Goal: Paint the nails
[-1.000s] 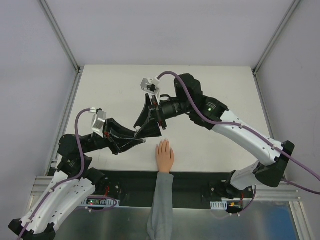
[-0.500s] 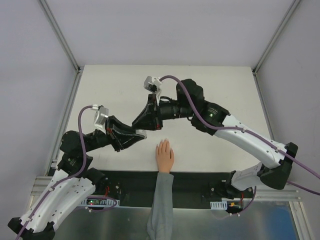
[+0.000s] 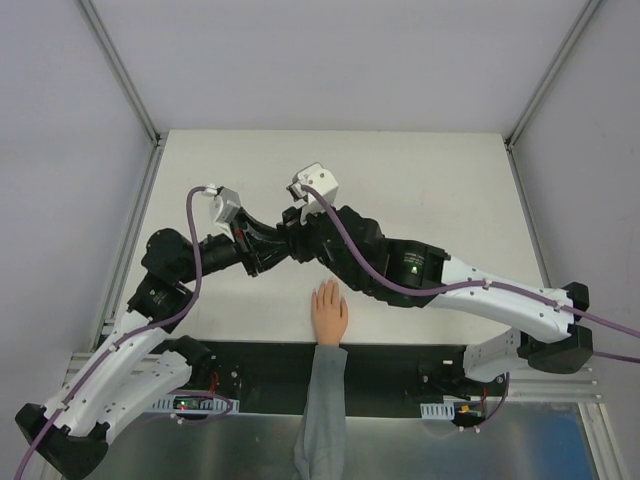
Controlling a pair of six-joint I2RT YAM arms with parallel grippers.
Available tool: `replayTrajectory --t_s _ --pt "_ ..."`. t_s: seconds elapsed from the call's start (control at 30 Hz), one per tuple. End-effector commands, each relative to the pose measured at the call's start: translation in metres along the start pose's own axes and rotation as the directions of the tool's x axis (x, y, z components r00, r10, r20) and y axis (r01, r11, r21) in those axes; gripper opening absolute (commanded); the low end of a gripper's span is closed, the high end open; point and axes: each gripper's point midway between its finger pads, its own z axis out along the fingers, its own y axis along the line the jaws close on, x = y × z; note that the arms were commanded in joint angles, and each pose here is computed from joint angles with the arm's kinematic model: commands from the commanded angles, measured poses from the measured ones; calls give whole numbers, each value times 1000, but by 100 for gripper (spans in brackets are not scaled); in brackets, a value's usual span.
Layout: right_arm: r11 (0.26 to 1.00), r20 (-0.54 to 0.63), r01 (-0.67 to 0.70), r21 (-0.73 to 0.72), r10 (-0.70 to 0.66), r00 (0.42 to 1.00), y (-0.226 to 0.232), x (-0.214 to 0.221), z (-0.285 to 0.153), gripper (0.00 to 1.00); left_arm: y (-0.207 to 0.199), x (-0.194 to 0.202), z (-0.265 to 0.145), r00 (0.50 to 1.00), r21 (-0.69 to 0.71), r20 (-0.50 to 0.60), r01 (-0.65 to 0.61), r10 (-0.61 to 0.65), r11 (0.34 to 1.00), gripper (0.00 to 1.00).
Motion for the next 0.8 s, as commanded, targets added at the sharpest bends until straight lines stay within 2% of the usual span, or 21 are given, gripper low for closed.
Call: replayTrajectory --t_s 0.0,0.03,0.07,0.1,0.13,0.17,0.2,0.23,0.3,0.33,0.43,0.5,0.53,0.57,0.63,0.67,0.73,0.77 --pt "934 -75 40 -356 -71 995 34 6 -33 48 -12 -24 -11 990 23 108 -96 93 995 0" --pt "921 -57 50 -386 -79 995 24 -1 -37 54 -21 -21 -15 990 56 101 -102 96 993 0" --pt "854 -65 44 -518 -91 994 40 1 -49 63 -31 -14 -18 993 114 74 -99 91 989 0" --pt "822 -77 36 -569 -96 992 35 6 -49 69 -35 -6 -21 995 143 53 -91 84 985 0" --pt "708 -70 17 -706 -93 993 52 4 -65 73 -42 -4 -24 995 176 47 -95 88 980 0" --pt "655 -76 2 -756 -90 993 54 4 -70 74 -51 2 -28 996 224 26 -85 81 971 0" --pt "635 -82 -13 -773 -80 993 48 2 -67 75 -53 6 -29 997 237 18 -79 77 968 0" --pt "559 -81 -27 -828 -72 994 56 -1 -77 75 -57 7 -32 996 255 20 -86 83 963 0" --pt "502 -110 -61 -863 -68 992 57 1 -74 75 -63 10 -35 997 279 13 -79 78 957 0" --pt "425 -106 -67 -903 -69 992 64 -2 -82 75 -65 9 -37 996 289 20 -86 84 953 0" --pt "345 -138 -110 -932 -57 989 71 -2 -77 71 -73 9 -40 997 324 11 -80 81 943 0" --pt "322 -182 -161 -933 -37 983 75 0 -70 63 -76 7 -40 997 335 8 -77 79 939 0" --pt "305 -159 -143 -941 -28 987 77 -5 -69 59 -76 7 -40 997 333 11 -76 77 940 0" --pt "280 -183 -168 -945 -27 983 80 -3 -71 52 -76 6 -40 997 332 14 -77 77 940 0" --pt "262 -193 -184 -947 -12 981 82 -5 -71 43 -75 2 -40 996 318 33 -86 80 944 0" --pt "268 -201 -192 -944 -7 979 82 -3 -69 32 -75 0 -40 996 312 41 -90 81 946 0" --pt "303 -196 -190 -934 8 980 79 -5 -66 16 -71 -6 -39 995 276 68 -94 78 957 0" --pt "327 -199 -193 -925 16 980 78 -4 -63 1 -68 -10 -38 993 256 83 -105 87 961 0"
